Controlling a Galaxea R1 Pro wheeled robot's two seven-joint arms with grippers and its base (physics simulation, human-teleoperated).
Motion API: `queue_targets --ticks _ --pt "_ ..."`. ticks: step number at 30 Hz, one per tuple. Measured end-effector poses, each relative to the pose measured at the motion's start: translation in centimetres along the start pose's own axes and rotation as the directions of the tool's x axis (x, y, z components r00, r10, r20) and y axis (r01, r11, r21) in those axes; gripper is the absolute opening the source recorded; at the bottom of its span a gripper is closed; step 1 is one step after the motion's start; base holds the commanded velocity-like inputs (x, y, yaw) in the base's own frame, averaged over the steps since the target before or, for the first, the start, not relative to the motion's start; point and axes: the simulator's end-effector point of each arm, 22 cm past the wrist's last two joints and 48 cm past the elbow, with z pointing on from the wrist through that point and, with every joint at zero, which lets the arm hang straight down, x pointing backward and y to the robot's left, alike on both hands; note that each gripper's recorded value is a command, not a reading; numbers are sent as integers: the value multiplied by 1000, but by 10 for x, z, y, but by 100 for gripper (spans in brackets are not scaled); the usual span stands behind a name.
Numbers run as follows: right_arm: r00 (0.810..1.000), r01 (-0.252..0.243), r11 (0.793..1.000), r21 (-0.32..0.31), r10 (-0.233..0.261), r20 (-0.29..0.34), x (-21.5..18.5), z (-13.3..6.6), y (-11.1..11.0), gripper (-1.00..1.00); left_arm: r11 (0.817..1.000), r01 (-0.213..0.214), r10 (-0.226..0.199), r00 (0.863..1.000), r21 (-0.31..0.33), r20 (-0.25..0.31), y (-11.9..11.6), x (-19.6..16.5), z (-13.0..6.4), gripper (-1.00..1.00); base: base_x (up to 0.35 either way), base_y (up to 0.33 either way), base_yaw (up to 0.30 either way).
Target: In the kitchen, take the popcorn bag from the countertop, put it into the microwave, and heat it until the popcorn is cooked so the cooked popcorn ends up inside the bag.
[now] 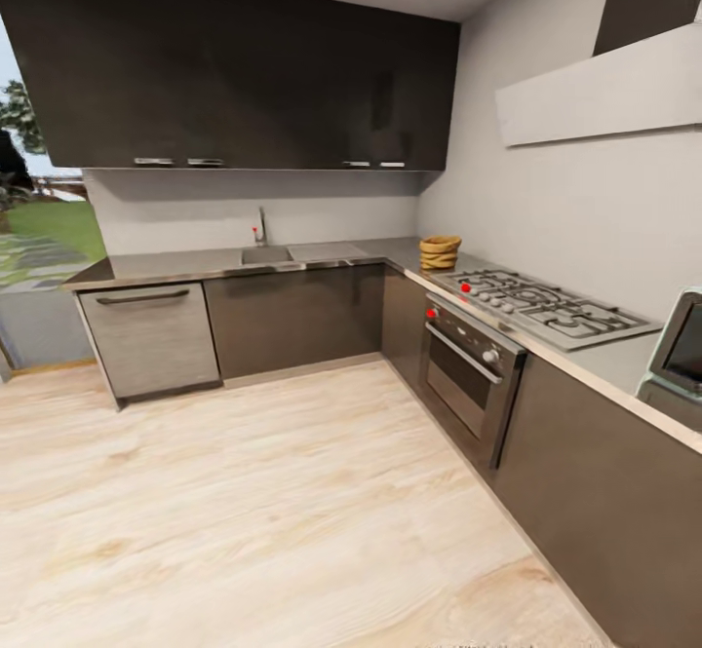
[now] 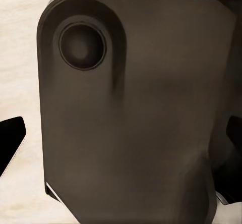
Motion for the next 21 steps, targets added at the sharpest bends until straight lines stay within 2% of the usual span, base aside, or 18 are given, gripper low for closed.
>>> queue_targets --ticks 21 --pt "1000 -2 1000 0 2 0 0 0 0 100 1000 -1 1 1000 1 1 -1 0 0 100 0 0 -289"
